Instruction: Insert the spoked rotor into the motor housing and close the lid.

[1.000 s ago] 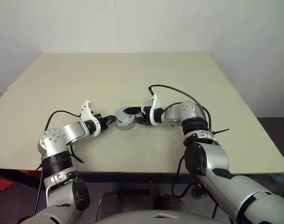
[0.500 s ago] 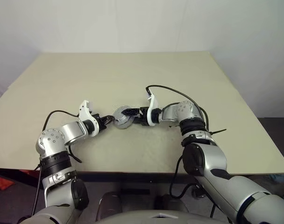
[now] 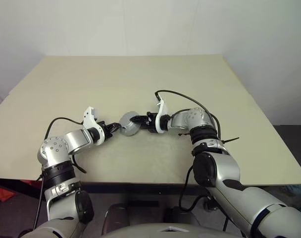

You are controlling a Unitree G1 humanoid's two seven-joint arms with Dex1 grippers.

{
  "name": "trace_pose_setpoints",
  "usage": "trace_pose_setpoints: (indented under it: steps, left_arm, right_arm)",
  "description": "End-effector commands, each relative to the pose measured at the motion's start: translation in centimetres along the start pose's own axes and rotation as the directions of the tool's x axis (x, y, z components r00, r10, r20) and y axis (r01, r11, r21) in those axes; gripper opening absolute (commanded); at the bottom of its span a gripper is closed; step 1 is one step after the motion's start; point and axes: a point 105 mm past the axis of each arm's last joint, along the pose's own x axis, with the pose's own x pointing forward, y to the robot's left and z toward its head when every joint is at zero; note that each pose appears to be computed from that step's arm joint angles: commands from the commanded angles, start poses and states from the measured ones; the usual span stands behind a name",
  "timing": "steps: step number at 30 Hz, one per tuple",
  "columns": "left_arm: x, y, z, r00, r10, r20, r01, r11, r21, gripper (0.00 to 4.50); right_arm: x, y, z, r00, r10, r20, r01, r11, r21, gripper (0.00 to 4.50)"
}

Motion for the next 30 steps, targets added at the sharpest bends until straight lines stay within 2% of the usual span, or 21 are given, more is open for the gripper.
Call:
trace_pose_setpoints:
  steps: [1, 6, 11, 17, 21, 25, 30]
  left_arm:
    - [-0.2, -0.6, 0.3, 1.000, -0.016, 0.019, 0.015, 1.000, 0.025, 0.00]
    - [-0.3, -0.6, 0.6, 0.999, -0.018, 0.034, 0.017, 0.999, 0.033, 0.00]
    - [-0.8, -1.5, 1.7, 0.992, -0.066, 0.105, 0.060, 0.996, 0.061, 0.00]
    - [-1.8, -4.0, 2.9, 0.958, -0.205, 0.199, 0.178, 0.973, 0.147, 0.00]
    - [-2.1, -4.4, 3.2, 0.947, -0.232, 0.221, 0.199, 0.966, 0.165, 0.00]
    - [-2.6, -4.9, 3.7, 0.929, -0.269, 0.255, 0.229, 0.957, 0.177, 0.00]
    - [-2.6, -4.7, 3.8, 0.930, -0.262, 0.257, 0.222, 0.959, 0.176, 0.00]
  right_arm:
    - [0.1, 1.9, 1.1, 0.998, 0.049, 0.031, -0.049, 0.999, -0.021, 2.00]
    - [0.2, 1.9, 1.3, 0.998, 0.043, 0.040, -0.043, 0.999, -0.010, 2.00]
    - [0.3, 1.2, 1.8, 0.997, 0.002, 0.071, -0.003, 1.000, 0.025, 2.00]
    - [0.4, 1.4, 2.4, 0.994, 0.007, 0.107, -0.015, 0.997, 0.070, 2.00]
    - [0.6, 1.3, 2.4, 0.994, -0.002, 0.113, -0.006, 0.997, 0.079, 2.00]
    - [0.5, 1.7, 3.5, 0.984, 0.018, 0.175, -0.041, 0.991, 0.126, 2.00]
    - [0.6, 1.5, 3.5, 0.985, -0.009, 0.172, -0.011, 0.993, 0.115, 1.99]
